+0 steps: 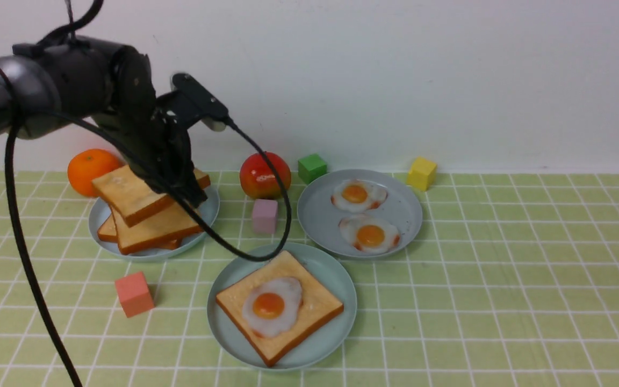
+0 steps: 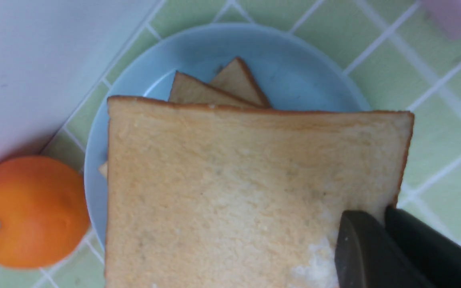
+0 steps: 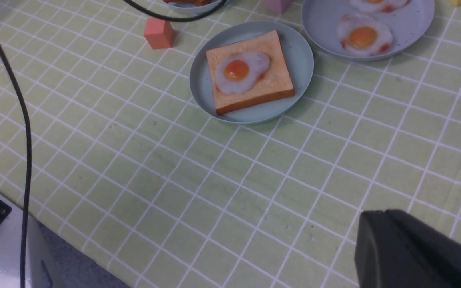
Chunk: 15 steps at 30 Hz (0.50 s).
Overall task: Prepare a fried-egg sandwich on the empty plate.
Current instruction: Use the left arm to place a slice of bread on the fried egg in the middle
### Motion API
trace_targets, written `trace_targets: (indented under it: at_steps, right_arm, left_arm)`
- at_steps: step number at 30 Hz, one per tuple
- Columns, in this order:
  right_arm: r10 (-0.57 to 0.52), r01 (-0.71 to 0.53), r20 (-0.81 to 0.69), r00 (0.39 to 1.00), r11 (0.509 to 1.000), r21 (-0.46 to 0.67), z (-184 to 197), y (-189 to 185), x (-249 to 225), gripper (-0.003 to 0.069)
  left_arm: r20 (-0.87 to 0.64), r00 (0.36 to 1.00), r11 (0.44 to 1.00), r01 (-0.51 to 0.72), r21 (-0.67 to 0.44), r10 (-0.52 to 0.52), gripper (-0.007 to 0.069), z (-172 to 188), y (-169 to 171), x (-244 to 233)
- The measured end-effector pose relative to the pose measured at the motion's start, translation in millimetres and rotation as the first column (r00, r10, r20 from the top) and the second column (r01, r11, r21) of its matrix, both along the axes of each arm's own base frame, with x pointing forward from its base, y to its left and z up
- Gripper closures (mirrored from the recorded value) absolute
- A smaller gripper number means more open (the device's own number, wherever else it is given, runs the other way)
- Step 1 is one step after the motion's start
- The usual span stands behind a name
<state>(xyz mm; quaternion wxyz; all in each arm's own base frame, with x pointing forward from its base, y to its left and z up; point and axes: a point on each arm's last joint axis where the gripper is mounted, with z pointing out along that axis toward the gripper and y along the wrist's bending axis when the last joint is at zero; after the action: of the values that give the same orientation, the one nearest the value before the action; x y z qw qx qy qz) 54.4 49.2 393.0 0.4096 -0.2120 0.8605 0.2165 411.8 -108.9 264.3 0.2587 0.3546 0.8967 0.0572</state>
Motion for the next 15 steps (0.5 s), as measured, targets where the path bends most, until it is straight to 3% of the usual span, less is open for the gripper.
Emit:
trace_targets:
  at_steps: [3,7,15]
  right_arm:
    - [0.004,-0.004,-0.013,1.000,1.000,-0.007,-1,0,-1,0.0634]
    - [0.010,-0.011,-0.031,0.999,1.000,-0.018,-3,0,-2,0.0634]
    - [0.016,-0.016,-0.040,0.999,1.000,-0.016,-3,0,-3,0.0631]
  left_arm:
    - [-0.016,1.000,0.999,-0.026,-0.046,0.025,0.0601,17,-28,-29]
    - [-0.060,0.998,0.998,-0.005,-0.060,0.001,0.0601,13,-63,-65]
    - [-0.133,0.989,0.994,0.046,-0.095,-0.059,0.0601,-27,-127,-121]
